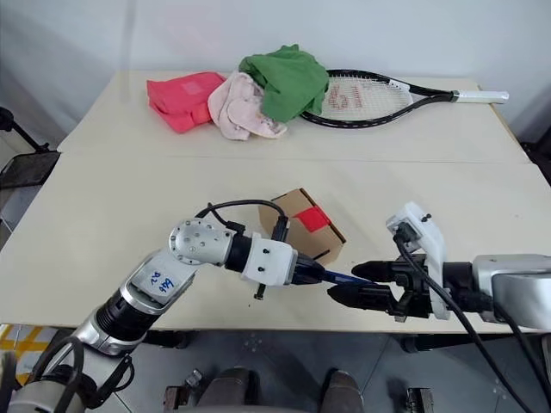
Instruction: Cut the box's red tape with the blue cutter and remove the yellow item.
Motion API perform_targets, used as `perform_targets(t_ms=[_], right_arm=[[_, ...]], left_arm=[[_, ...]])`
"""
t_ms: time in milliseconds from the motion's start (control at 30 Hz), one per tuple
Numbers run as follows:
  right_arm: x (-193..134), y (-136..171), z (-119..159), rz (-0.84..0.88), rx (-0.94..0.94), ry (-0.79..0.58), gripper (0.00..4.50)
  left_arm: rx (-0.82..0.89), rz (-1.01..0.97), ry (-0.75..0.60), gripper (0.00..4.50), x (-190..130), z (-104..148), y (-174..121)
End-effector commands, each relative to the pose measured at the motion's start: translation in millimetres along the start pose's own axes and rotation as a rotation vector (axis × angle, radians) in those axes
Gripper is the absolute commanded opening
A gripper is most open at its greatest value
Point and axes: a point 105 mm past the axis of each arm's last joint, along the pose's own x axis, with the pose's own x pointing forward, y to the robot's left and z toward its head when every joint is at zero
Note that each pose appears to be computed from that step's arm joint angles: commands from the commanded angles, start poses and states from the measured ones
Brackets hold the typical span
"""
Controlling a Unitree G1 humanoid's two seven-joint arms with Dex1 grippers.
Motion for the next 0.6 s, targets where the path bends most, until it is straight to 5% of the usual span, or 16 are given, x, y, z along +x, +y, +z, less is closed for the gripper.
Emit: perform_targets(t_ms=[33,600], right_arm=[[5,-4,4,0.000,0.030,-0.013,4.48],[20,-15,0,-0.002,0.100,-0.003,4.48]], left_arm=[[0.060,-0.001,-0.016,0.51,1,10,4],[0.072,-0.002,-0.010,0.51,3,11,7]])
